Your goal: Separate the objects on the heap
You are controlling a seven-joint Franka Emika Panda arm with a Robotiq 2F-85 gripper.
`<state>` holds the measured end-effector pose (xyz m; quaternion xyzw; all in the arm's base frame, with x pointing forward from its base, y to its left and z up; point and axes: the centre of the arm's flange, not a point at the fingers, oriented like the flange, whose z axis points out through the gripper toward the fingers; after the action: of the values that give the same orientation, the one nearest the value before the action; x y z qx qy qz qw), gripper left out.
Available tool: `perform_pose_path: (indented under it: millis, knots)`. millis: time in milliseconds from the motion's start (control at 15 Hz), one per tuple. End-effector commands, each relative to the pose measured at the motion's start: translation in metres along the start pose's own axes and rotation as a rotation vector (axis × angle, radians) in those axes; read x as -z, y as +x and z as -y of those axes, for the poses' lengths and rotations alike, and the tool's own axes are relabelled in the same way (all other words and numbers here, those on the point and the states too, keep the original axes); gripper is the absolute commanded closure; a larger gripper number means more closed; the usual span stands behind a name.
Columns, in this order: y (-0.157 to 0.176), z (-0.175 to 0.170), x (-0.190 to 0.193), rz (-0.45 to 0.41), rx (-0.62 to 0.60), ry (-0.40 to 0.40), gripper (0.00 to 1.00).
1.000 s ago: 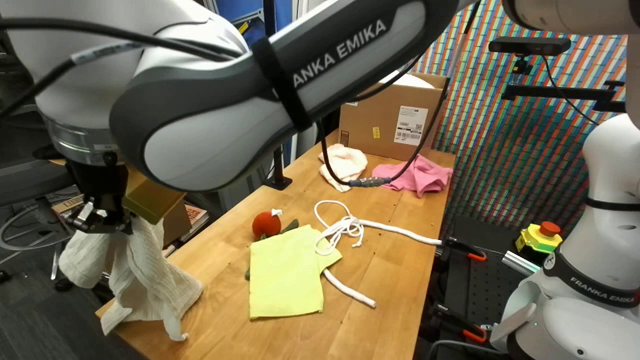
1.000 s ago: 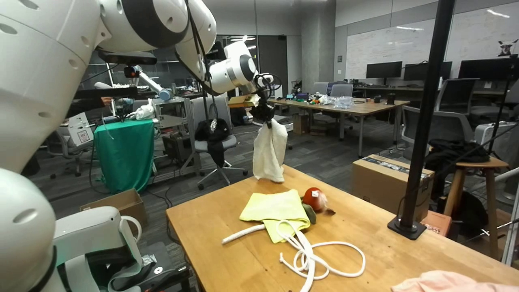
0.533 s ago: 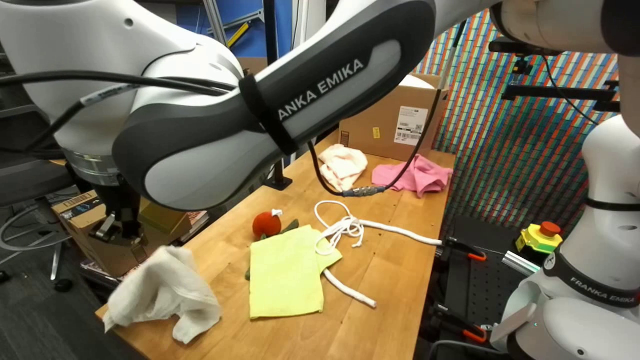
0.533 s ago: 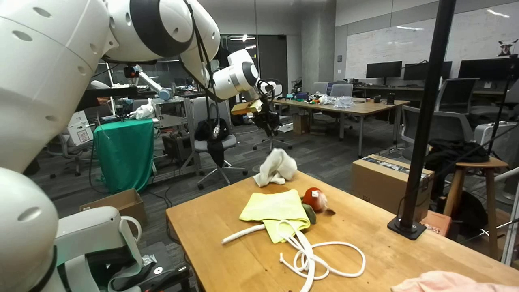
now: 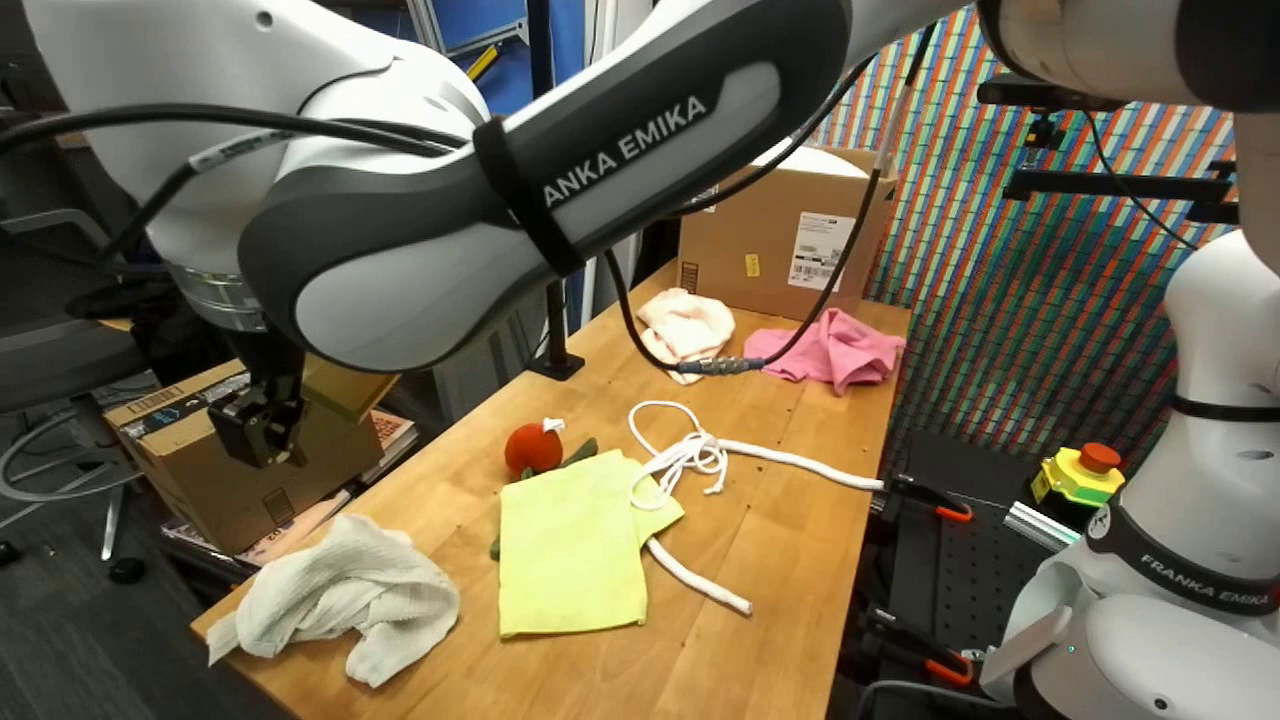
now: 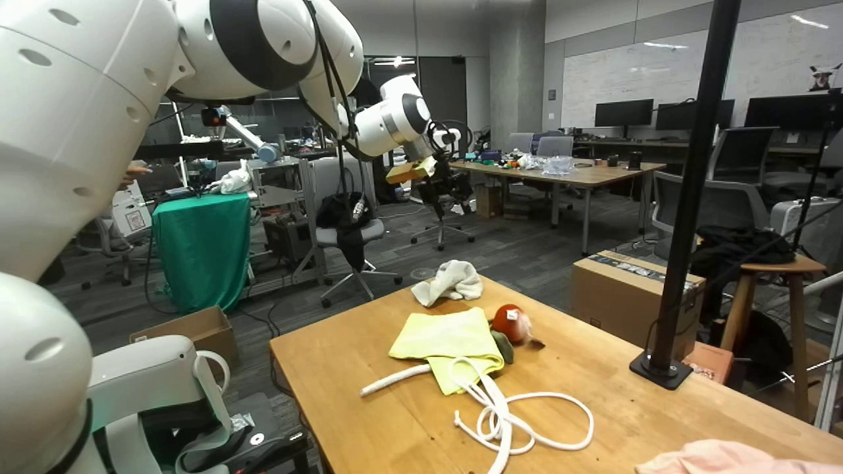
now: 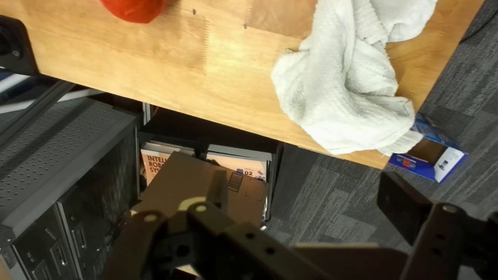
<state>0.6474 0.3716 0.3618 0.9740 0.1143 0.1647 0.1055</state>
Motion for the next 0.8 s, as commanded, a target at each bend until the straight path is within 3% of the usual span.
perform_pose_path:
  millis: [0, 400, 733]
  knots:
    - [-0.014, -0.053, -0.012, 0.049, -0.040, -0.036, 0.00]
    - [-0.069, -0.138, -0.055, 0.177, -0.077, -0.038, 0.00]
    - [-0.130, -0.173, -0.071, 0.316, 0.000, 0.018, 0.00]
